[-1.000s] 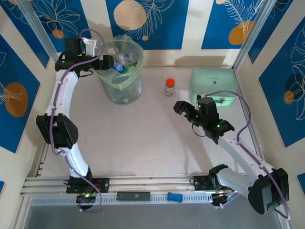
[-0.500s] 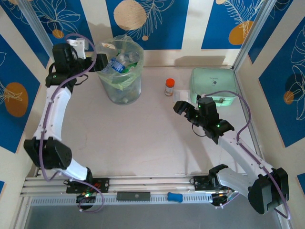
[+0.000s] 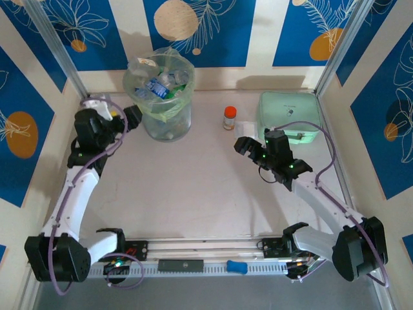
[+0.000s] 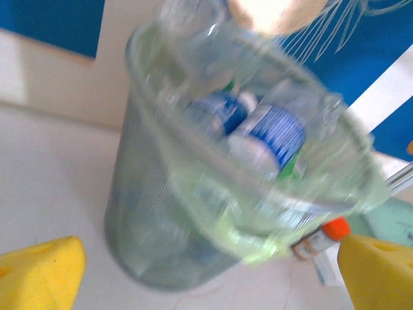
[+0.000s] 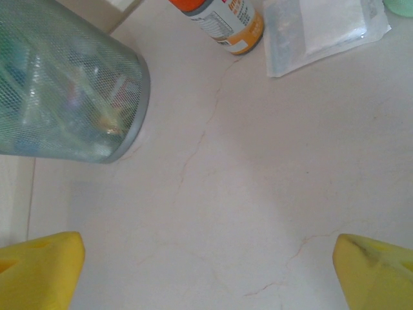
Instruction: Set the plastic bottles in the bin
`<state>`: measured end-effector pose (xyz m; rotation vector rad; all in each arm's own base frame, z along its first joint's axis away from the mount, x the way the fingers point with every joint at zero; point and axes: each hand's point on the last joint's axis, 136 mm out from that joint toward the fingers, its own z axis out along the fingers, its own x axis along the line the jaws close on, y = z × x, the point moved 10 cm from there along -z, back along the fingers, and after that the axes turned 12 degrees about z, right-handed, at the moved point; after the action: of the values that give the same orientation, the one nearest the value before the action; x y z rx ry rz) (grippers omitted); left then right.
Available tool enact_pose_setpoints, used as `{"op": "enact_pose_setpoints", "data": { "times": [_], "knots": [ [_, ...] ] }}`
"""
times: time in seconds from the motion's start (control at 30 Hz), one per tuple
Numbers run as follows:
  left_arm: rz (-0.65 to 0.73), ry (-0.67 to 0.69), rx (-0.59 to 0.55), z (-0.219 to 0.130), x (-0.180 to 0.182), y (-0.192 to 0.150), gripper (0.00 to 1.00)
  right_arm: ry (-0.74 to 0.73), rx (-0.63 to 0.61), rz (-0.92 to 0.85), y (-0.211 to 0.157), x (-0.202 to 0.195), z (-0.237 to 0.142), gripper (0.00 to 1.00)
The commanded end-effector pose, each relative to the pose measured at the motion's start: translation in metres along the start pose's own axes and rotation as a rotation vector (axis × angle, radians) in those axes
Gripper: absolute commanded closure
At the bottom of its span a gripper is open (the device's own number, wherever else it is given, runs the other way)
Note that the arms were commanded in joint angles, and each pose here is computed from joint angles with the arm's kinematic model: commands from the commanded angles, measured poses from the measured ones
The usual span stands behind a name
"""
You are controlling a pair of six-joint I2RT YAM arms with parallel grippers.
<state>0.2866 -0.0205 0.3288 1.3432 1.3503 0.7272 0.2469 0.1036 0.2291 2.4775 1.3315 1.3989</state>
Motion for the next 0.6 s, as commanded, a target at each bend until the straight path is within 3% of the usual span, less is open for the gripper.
{"op": "enact_pose_setpoints", "data": {
  "times": [0.0,0.27,0.43,0.57],
  "knots": [
    [-0.044,0.07,0.028,-0.007,0.01,-0.03,0.01,-0.004,-0.06,-0.07,0.013,0.008,0.002,0.01],
    [-0.006,0.25,0.202,-0.005,0.037,-0.107,0.01,-0.128,-0.148,-0.285,0.043,-0.004,0.026,0.01],
    [0.102,0.39,0.187,-0.002,0.051,-0.119,0.01,-0.31,-0.219,-0.391,0.067,-0.024,0.04,0.01],
    [0.169,0.476,0.16,0.004,0.06,-0.124,0.01,-0.374,-0.266,-0.465,0.073,-0.044,0.051,0.01]
  ]
}}
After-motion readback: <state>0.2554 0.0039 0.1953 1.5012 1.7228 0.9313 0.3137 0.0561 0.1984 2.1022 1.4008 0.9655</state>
